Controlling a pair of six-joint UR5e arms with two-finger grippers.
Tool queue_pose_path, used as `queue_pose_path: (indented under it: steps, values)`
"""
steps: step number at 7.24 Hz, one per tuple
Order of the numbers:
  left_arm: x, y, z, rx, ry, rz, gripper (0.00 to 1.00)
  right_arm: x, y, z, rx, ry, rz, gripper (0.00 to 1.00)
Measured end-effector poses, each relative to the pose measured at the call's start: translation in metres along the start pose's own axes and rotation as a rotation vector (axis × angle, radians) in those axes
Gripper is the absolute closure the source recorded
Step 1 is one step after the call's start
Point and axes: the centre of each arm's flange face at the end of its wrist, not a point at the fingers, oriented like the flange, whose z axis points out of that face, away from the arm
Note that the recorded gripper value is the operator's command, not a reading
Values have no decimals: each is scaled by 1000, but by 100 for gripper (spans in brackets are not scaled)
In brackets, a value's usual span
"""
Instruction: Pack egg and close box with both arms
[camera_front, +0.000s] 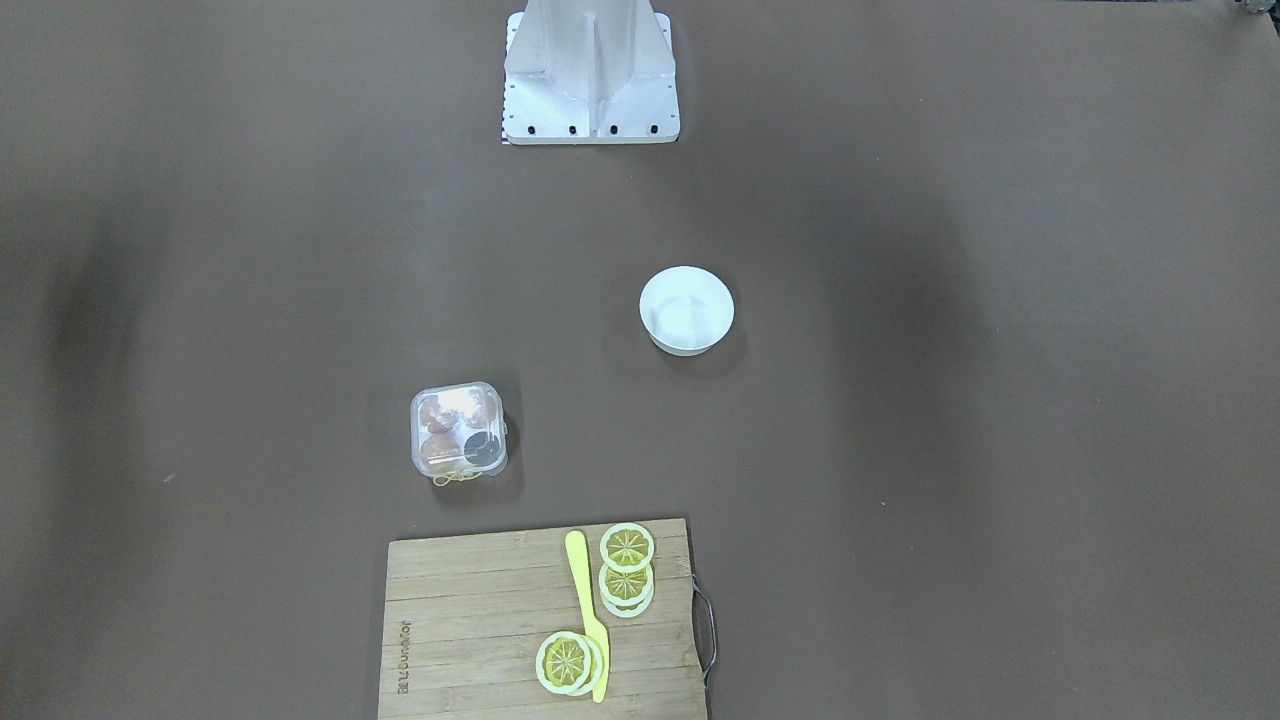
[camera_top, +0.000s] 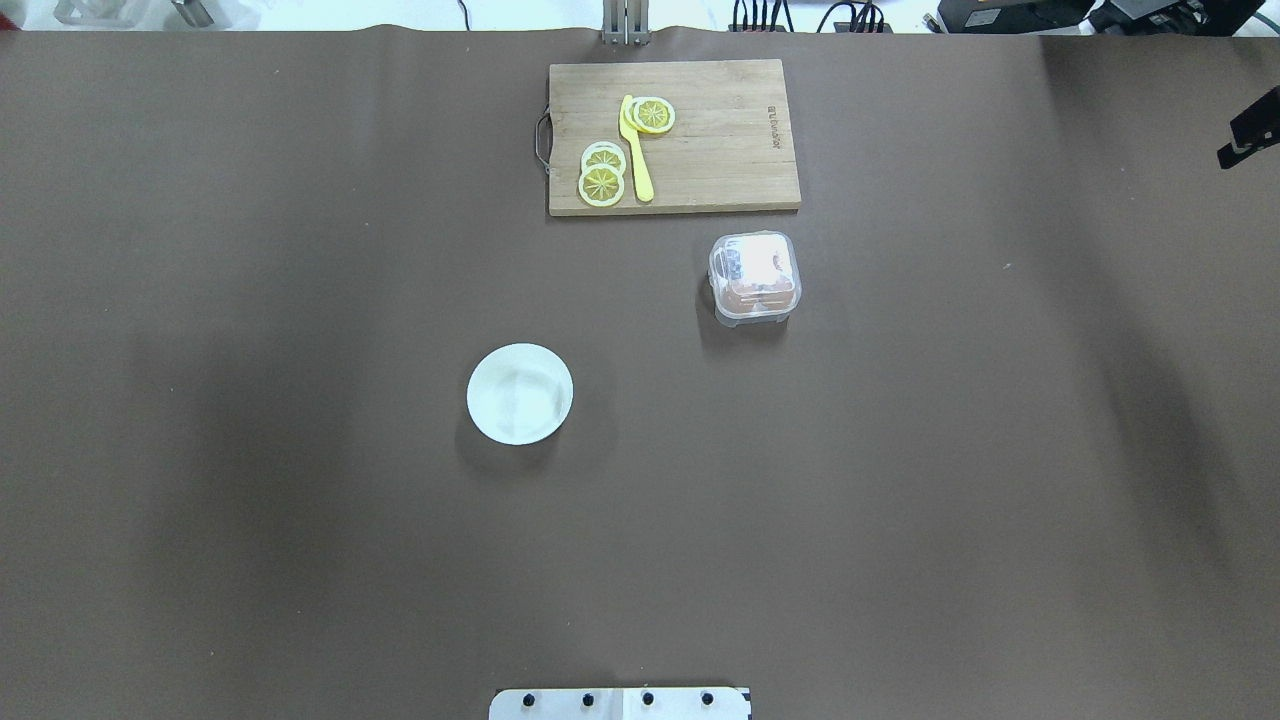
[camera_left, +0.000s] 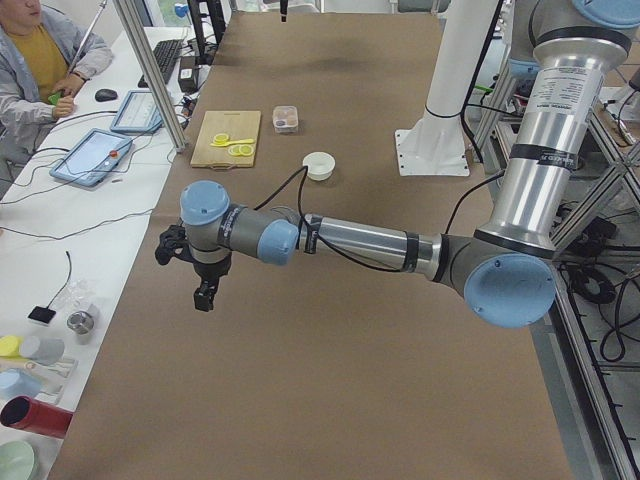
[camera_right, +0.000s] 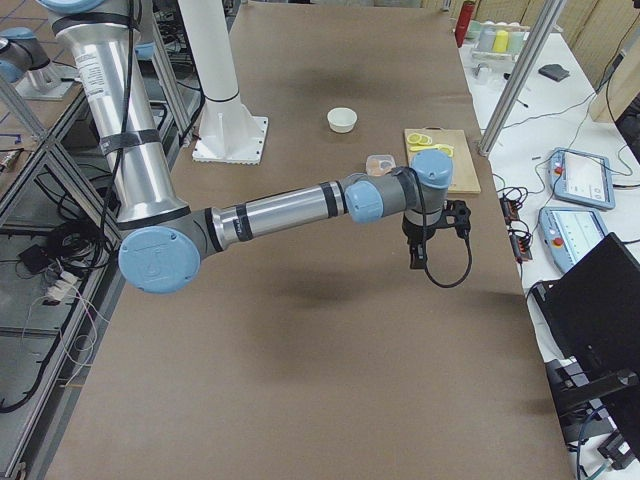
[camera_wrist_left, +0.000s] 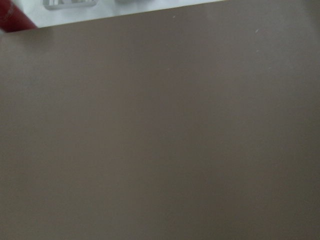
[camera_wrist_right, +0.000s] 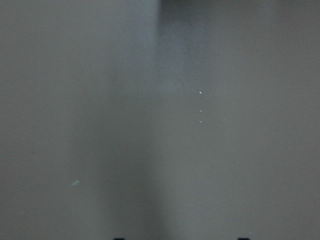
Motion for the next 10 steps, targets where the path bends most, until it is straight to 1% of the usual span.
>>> queue_pose_path:
  steps: [2,4,7,9,10]
  values:
    - [-35,31,6,-39,8,-35,2,46,30,13,-33,23,-48,0]
    - [-49,51,11,-66,6,-69,2,62,43,20,-50,33,-67,0]
    - [-52,79,-1,-55,-4,-81,2,62,41,19,-43,37,-70,0]
    - [-35,100,-17,-29,-9,-58,2,64,41,19,-36,60,-72,0]
    - [-32,111,-18,-32,-21,-53,2,66,42,20,-37,71,-71,0]
